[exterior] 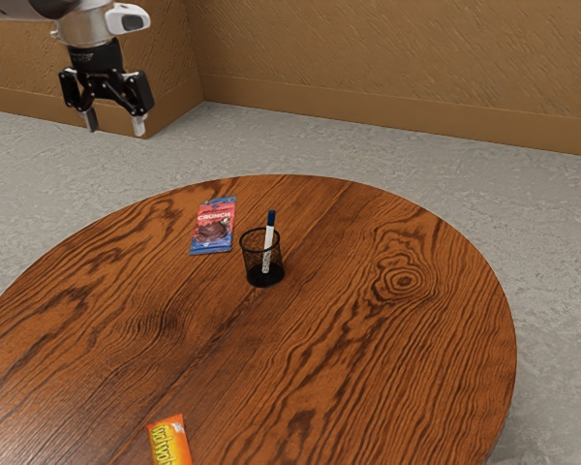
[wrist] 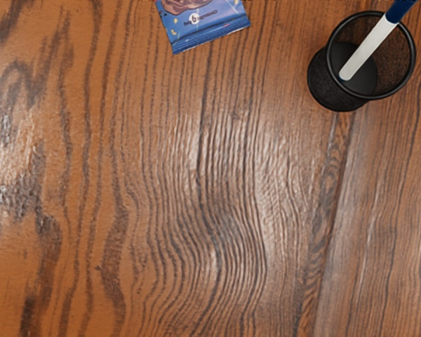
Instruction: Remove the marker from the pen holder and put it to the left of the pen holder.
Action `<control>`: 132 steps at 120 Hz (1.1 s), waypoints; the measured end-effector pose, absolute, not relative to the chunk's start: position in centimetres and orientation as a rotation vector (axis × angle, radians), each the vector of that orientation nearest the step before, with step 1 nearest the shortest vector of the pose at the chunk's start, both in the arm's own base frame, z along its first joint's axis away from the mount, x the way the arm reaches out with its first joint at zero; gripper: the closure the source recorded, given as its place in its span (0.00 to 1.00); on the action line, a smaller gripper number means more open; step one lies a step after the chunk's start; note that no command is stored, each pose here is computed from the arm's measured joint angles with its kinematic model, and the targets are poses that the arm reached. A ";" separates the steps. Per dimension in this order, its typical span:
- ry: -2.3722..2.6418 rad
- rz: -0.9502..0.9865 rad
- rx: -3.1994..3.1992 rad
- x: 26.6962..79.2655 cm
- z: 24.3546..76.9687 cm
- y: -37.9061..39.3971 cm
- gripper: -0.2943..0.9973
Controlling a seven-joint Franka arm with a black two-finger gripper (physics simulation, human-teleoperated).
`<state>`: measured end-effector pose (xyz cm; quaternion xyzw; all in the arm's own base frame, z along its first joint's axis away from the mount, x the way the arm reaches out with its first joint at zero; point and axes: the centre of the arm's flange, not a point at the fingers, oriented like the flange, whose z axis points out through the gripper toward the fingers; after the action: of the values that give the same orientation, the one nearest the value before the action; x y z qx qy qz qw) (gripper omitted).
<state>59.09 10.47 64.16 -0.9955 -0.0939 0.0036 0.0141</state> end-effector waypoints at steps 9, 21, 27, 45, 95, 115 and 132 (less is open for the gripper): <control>-0.282 0.008 -3.098 59.3 64.1 10.5 0.24; -0.269 0.003 -3.098 59.5 64.2 10.3 0.24; -0.260 0.002 -3.099 59.5 64.3 10.2 0.24; -0.170 -0.025 -3.111 60.7 63.9 6.6 0.24; -0.098 -0.217 -3.063 74.8 43.5 -1.9 0.24; -0.145 -0.221 -3.051 75.9 39.5 -0.9 0.24; -0.143 -0.243 -3.060 76.4 37.9 -1.9 0.24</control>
<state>76.43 -1.87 37.90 -0.9952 -0.0466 -0.0789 0.0341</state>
